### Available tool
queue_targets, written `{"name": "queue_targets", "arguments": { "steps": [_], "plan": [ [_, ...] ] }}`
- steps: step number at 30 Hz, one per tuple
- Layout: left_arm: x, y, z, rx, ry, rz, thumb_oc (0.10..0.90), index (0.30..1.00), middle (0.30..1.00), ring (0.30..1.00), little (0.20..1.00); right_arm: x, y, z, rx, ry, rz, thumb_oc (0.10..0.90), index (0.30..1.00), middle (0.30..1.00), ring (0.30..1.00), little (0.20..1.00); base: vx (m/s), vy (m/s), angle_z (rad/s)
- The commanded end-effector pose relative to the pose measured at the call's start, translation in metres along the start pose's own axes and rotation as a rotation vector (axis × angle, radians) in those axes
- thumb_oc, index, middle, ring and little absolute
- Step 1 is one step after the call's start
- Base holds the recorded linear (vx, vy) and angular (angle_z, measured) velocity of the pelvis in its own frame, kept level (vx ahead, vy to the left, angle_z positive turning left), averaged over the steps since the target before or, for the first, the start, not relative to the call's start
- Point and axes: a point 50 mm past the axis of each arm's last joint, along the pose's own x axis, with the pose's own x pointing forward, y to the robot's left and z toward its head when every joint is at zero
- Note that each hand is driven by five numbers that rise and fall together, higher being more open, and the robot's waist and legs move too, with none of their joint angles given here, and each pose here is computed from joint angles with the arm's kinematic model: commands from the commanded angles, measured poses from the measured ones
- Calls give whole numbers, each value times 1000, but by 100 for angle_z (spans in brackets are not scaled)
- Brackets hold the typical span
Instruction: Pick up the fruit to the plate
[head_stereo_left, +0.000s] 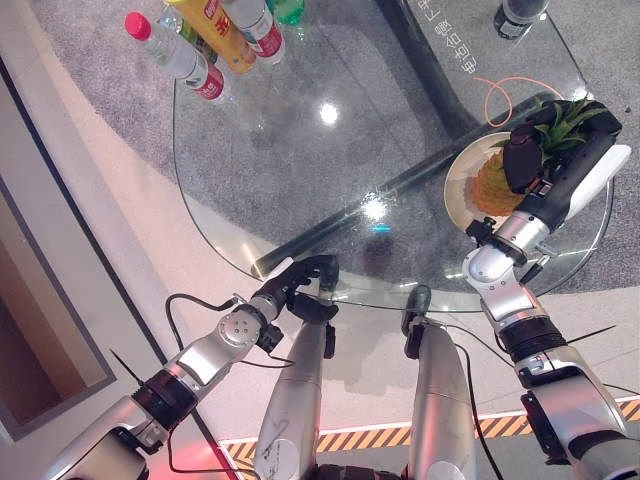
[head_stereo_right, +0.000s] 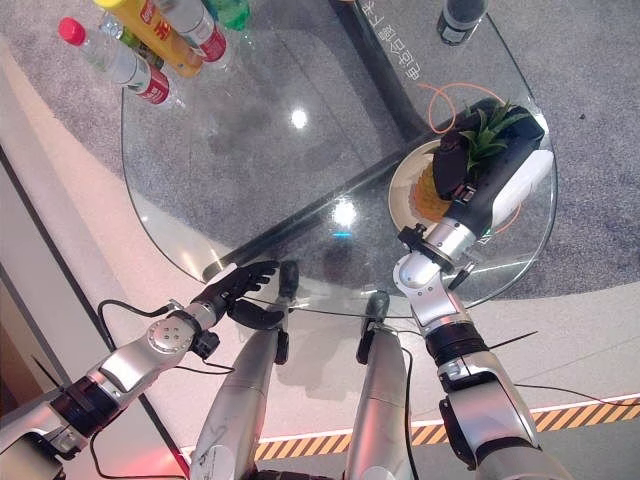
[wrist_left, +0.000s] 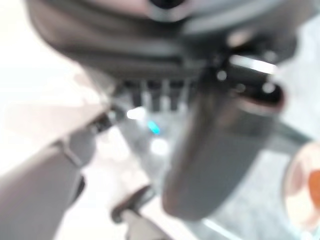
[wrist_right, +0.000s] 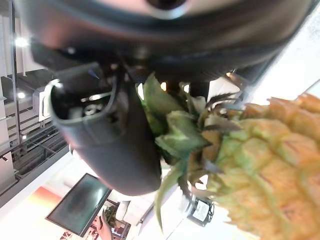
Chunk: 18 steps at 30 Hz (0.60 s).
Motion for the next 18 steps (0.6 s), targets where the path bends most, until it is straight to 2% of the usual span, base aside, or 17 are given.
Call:
{"name": "queue_targets", "arguments": {
  "steps": [1,18],
  "plan": [
    [2,-16,20,-46,-108,-45,800,900,900,900,900,41,3,51,148,-258,-155,100,300,300,300,200,0,0,0],
    [7,-21,26,-46,-134,-41,800,900,900,900,900,57,1,44,64,-314,-164,100,300,300,300,200,-9,15,2]
  ]
}}
